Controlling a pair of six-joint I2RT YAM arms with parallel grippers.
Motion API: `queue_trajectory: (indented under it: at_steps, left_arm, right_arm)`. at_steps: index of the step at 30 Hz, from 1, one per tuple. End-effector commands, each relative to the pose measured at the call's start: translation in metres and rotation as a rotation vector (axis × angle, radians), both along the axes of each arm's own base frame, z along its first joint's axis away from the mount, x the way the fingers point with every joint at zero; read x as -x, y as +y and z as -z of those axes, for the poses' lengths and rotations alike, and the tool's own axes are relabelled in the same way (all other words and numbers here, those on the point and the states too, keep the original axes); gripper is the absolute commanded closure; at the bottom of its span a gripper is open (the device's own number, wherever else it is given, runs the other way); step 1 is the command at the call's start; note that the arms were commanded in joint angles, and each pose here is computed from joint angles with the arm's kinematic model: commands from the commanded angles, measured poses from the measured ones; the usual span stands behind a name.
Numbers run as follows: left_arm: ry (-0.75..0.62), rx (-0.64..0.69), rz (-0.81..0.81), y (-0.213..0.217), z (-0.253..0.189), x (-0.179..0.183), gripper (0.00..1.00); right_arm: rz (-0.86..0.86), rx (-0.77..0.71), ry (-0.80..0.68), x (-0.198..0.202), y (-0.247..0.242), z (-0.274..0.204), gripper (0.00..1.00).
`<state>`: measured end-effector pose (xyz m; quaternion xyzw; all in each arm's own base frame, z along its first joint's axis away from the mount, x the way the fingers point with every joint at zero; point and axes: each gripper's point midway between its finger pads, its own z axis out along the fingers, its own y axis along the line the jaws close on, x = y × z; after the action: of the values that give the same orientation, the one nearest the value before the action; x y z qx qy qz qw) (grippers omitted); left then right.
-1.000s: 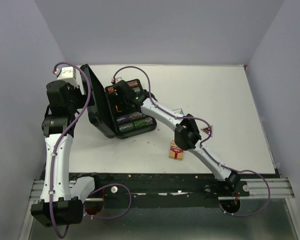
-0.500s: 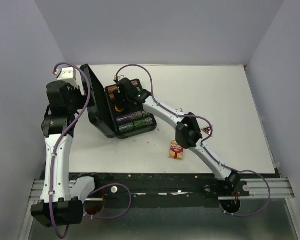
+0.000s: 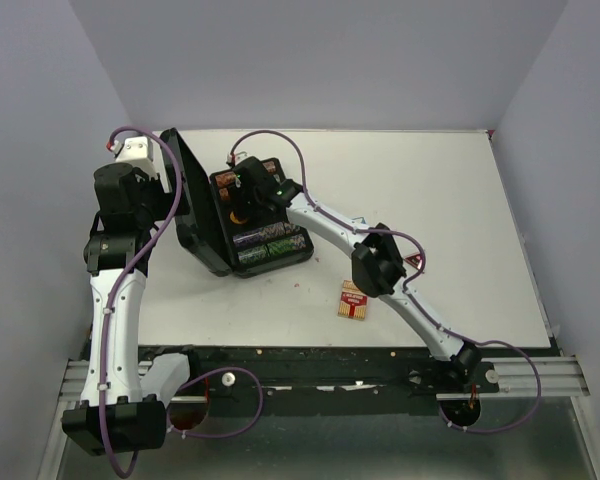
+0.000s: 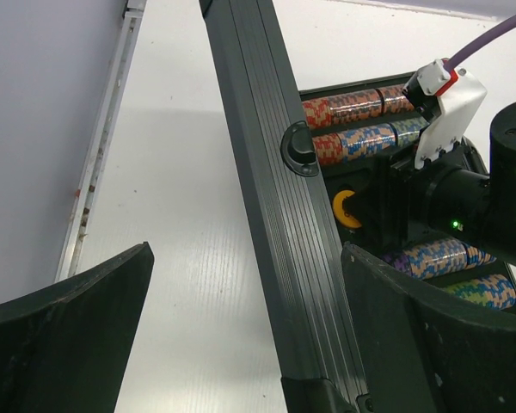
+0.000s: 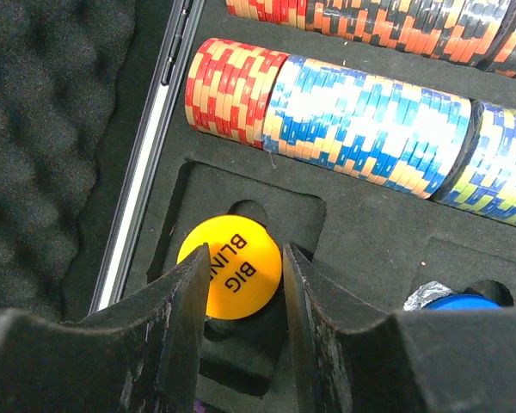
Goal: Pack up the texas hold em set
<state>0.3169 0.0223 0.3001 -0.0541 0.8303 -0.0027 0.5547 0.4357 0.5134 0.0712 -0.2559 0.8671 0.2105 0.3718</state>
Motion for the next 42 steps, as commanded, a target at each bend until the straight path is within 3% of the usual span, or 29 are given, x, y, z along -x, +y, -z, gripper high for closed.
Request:
queue_trajectory:
  at_steps: [1, 33, 42]
  left_arm:
    - [0.001, -0.017, -0.015, 0.003, 0.002, 0.003, 0.01]
    - [0.028, -0.008, -0.013, 0.001, 0.013, 0.001, 0.01]
    - [0.020, -0.007, -0.015, 0.001, 0.010, 0.002, 0.01]
  right_arm:
    - [-0.013, 0.090, 0.027, 0.005, -0.020, 0.017, 0.53]
    - [-0.030, 0.539, 0.111, 0.034, -0.112, 0.124, 0.50]
    - [-0.024, 0.508, 0.127, 0.032, -0.111, 0.118, 0.46]
